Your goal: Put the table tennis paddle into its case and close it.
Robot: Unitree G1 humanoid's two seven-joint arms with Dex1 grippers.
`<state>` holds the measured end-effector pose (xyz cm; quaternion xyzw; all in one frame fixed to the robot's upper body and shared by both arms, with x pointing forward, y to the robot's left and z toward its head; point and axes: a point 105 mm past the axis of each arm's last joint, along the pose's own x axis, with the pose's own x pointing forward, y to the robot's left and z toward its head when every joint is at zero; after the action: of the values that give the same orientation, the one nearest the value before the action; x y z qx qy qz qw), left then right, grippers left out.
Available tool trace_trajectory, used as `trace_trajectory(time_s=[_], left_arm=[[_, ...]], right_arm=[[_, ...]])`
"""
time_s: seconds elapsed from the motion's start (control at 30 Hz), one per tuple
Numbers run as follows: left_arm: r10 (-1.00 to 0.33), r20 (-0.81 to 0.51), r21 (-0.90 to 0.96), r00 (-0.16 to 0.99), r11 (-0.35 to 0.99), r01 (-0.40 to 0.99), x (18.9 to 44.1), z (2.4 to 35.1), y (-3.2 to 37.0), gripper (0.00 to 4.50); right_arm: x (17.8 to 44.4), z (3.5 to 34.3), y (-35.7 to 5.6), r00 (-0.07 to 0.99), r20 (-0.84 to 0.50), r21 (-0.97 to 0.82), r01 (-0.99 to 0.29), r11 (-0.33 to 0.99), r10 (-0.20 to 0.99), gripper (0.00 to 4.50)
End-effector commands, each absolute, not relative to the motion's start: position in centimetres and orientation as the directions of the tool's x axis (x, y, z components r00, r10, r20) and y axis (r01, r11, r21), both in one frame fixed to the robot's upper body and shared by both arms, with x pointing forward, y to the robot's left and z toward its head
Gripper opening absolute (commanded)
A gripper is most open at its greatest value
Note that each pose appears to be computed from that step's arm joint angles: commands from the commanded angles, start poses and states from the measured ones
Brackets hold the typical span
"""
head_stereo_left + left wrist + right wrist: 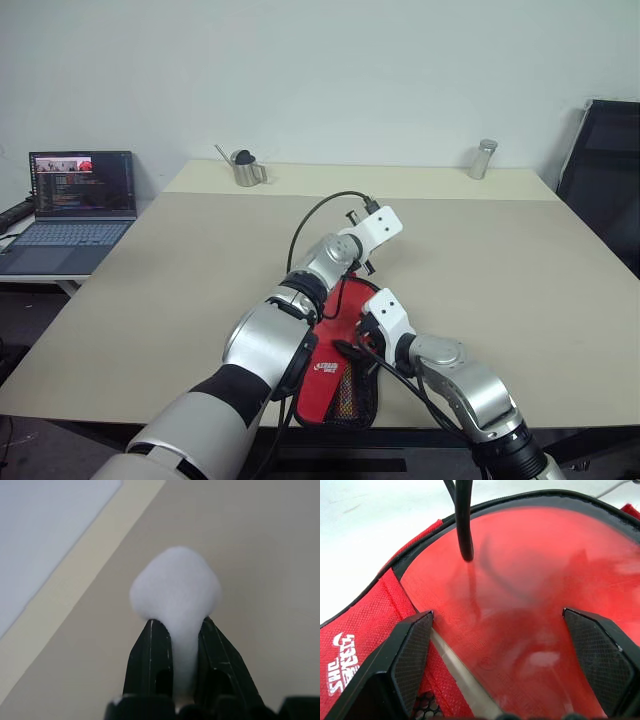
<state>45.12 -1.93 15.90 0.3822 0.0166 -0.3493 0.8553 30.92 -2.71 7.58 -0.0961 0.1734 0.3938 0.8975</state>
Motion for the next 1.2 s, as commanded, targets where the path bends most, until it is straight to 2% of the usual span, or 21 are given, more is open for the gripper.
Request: trace_trajectory(time_s=[0.03, 0.23, 0.3, 0.33, 0.4, 0.6, 0.7, 0.8, 0.93, 1.1, 1.2], left_arm=[[-0.661, -0.349, 0.642, 0.664, 0.348, 0.683, 43.7, 14.6, -3.7, 0.20], [-0.655, -0.468, 0.595, 0.594, 0.263, 0.759, 42.5, 11.0, -3.0, 0.20], [-0.656, -0.459, 0.593, 0.600, 0.276, 0.756, 42.6, 11.0, -2.9, 0.93], [-0.659, -0.454, 0.582, 0.600, 0.289, 0.760, 42.6, 11.1, -2.9, 1.15], [-0.653, -0.441, 0.593, 0.616, 0.303, 0.746, 42.9, 11.4, -2.7, 1.96], [-0.615, -0.347, 0.627, 0.708, 0.409, 0.663, 44.6, 13.9, -0.9, 4.00], [-0.576, -0.277, 0.610, 0.769, 0.513, 0.604, 45.8, 15.8, 0.9, 4.00], [-0.570, -0.243, 0.485, 0.785, 0.629, 0.607, 46.4, 17.1, 2.9, 4.00], [-0.587, -0.195, 0.372, 0.786, 0.697, 0.613, 46.9, 18.8, 5.2, 4.00], [-0.554, -0.157, 0.284, 0.817, 0.767, 0.575, 47.3, 20.4, 11.0, 4.00], [-0.591, -0.153, 0.201, 0.792, 0.766, 0.611, 46.6, 20.3, 14.0, 4.00]], right_arm=[[28.8, 1.8, -3.9, 0.526, -0.590, 0.076, -0.720, 0.690, 0.613, 4.50], [29.0, 1.9, -3.7, 0.530, -0.585, 0.075, -0.718, 0.692, 0.614, 4.50], [29.0, 1.9, -3.6, 0.530, -0.584, 0.075, -0.719, 0.691, 0.615, 4.50], [29.0, 1.9, -3.6, 0.531, -0.583, 0.075, -0.719, 0.691, 0.615, 4.50], [29.1, 1.9, -3.6, 0.531, -0.582, 0.074, -0.719, 0.691, 0.615, 4.50], [29.6, 2.0, -3.6, 0.536, -0.578, 0.069, -0.719, 0.691, 0.615, 4.50], [29.9, 2.1, -3.7, 0.538, -0.577, 0.065, -0.719, 0.692, 0.614, 4.50], [30.3, 2.3, -3.8, 0.541, -0.575, 0.059, -0.720, 0.691, 0.614, 4.50], [30.6, 2.4, -3.9, 0.543, -0.574, 0.056, -0.721, 0.690, 0.614, 4.50], [30.7, 2.3, -4.0, 0.541, -0.573, 0.057, -0.723, 0.688, 0.615, 4.50], [30.9, 2.3, -4.2, 0.540, -0.573, 0.056, -0.725, 0.687, 0.616, 4.50]])
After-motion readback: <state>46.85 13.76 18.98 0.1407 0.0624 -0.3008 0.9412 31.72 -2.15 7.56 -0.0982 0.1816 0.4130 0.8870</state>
